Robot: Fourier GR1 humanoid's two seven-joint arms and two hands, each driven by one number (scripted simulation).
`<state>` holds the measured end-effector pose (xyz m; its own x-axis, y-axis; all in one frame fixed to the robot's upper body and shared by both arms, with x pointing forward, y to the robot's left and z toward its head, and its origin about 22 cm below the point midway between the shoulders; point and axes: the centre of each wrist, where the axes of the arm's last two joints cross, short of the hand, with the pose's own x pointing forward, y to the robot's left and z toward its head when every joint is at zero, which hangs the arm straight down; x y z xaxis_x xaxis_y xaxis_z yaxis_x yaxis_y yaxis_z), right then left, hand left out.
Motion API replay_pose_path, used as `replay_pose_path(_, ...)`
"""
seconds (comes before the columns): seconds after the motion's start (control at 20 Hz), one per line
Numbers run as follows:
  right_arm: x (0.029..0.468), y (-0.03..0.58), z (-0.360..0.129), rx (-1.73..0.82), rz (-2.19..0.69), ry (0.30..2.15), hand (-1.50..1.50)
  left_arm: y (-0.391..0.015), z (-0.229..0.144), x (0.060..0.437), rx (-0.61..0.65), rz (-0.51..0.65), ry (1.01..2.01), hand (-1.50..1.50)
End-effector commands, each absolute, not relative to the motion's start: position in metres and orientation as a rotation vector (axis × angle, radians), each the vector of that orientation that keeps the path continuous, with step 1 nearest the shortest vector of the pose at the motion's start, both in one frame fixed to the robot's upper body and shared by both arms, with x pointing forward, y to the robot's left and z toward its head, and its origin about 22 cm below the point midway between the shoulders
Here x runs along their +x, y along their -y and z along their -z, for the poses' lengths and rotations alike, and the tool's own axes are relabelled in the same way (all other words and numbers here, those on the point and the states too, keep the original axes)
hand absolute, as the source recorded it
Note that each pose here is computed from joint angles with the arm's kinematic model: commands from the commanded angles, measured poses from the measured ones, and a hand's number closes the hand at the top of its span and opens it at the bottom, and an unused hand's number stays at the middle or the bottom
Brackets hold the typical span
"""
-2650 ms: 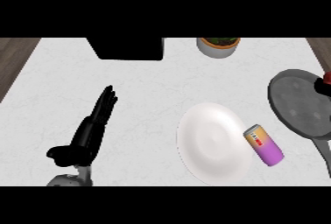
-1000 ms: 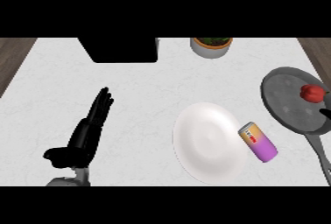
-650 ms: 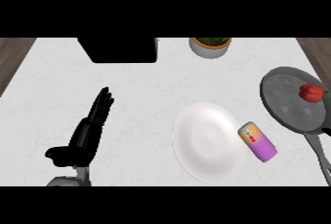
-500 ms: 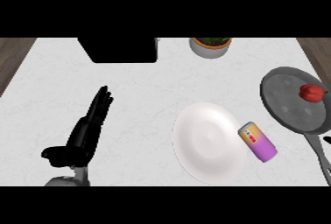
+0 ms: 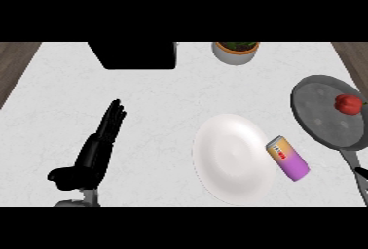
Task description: Pick the bell pepper from the plate and place it in the pan
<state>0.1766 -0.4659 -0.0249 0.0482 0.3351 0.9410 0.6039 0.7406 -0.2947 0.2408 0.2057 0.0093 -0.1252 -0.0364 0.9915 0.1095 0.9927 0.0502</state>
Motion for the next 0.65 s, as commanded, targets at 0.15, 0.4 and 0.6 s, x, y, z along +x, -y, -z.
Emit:
replay_pose_path(0.15,0.162,0.459,0.019,-0.842,0.215,1.513,-1.50,-0.213,0.009,0.240,-0.056,0.142,1.686,0.00)
replay_pose_path(0.4,0.162,0.454,0.015,-0.869,0.178,1.510,-1.50,-0.186,-0.013,0.231,-0.063,0.131,1.697,0.00)
replay_pose_path(0.6,0.195,0.464,0.005,-0.930,0.156,1.511,-1.50,-0.219,-0.012,0.256,-0.067,0.139,1.697,0.00)
